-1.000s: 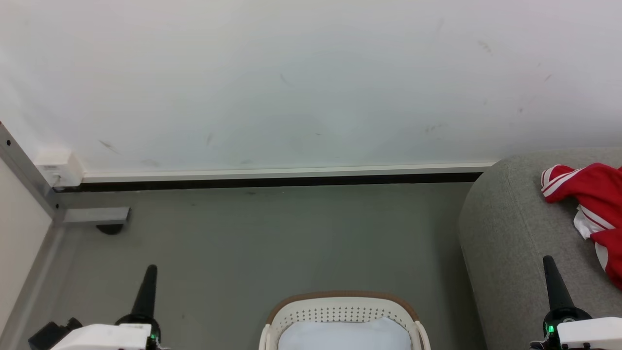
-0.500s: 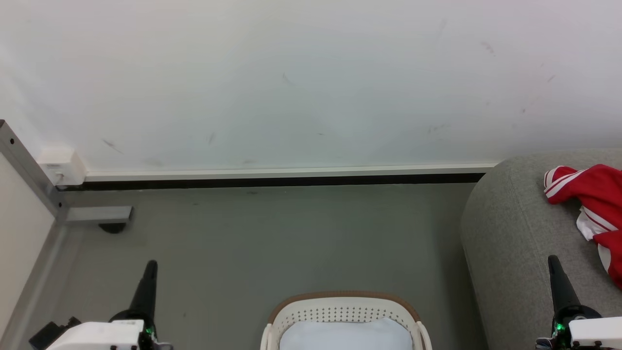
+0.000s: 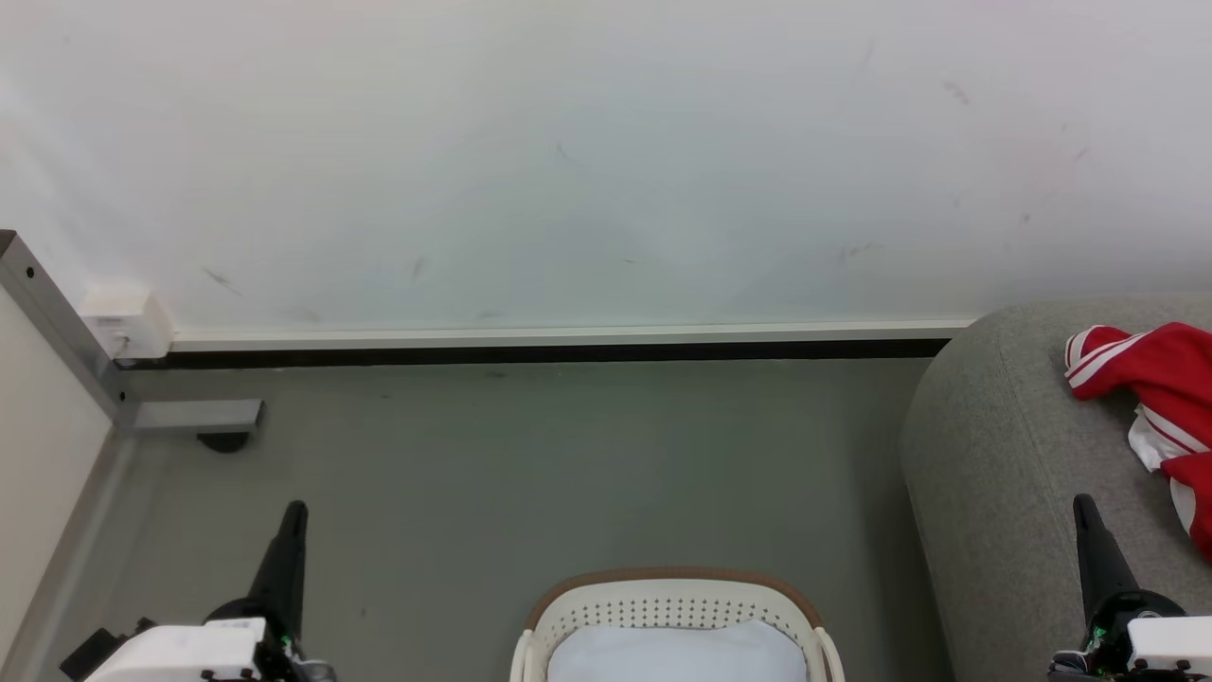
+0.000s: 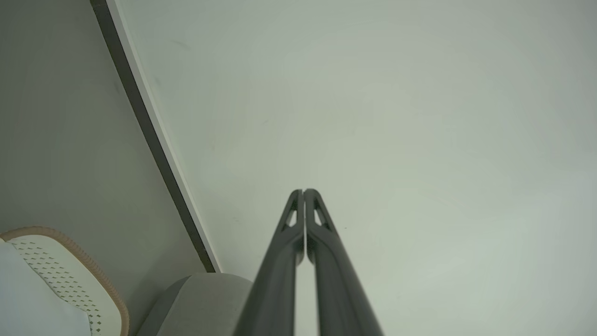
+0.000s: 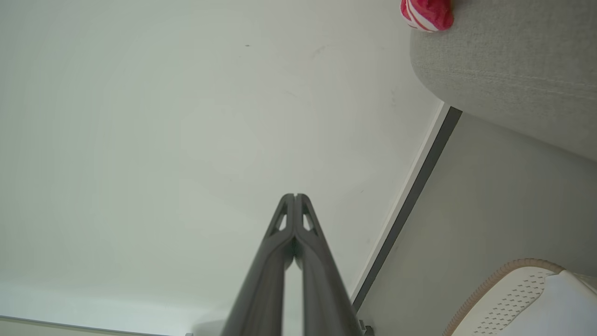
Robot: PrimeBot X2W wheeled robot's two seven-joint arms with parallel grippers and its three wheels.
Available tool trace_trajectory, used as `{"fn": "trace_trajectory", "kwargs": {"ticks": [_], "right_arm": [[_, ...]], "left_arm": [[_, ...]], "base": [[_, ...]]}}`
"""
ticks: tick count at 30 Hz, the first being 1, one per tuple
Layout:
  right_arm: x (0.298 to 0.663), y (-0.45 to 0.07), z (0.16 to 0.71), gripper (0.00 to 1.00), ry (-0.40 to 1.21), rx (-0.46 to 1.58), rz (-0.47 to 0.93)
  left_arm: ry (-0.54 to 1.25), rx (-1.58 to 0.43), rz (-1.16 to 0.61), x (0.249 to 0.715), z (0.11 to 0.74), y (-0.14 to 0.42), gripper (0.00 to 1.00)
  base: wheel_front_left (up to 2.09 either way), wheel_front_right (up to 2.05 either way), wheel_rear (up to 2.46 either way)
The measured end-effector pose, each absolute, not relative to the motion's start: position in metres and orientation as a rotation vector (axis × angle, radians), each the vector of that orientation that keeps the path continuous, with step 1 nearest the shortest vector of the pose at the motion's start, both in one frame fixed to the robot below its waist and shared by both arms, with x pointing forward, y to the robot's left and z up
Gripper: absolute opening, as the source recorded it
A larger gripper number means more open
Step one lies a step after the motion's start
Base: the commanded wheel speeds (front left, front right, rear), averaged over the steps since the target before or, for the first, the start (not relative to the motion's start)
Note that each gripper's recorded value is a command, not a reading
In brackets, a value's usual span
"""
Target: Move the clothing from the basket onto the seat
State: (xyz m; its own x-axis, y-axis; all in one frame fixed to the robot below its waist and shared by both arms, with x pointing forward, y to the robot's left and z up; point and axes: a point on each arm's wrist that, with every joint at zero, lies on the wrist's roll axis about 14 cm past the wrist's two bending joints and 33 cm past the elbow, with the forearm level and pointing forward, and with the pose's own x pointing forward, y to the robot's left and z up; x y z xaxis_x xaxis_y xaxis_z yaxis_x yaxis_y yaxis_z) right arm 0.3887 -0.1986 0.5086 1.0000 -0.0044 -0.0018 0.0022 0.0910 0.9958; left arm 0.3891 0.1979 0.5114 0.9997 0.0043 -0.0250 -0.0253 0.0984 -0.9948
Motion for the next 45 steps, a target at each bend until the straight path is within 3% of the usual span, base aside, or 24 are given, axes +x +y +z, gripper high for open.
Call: {"fn": "trace_trajectory", "kwargs": {"ticks": [16, 45], "right_arm": [[0.3909, -0.2001, 0.5104, 0.0, -0.002, 1.576, 0.002], [0.391, -0.1995, 0.5108, 0.0, -0.001, 1.577, 0.002]], "left_arm": [[0.005, -1.569, 0.003, 0.3891, 0.517, 0.1996, 0.0], [0.005, -1.569, 0.003, 0.3892, 0.517, 0.1996, 0.0]], "base": [[0.0, 0.0, 0.0], [0.0, 0.0, 0.0]]}}
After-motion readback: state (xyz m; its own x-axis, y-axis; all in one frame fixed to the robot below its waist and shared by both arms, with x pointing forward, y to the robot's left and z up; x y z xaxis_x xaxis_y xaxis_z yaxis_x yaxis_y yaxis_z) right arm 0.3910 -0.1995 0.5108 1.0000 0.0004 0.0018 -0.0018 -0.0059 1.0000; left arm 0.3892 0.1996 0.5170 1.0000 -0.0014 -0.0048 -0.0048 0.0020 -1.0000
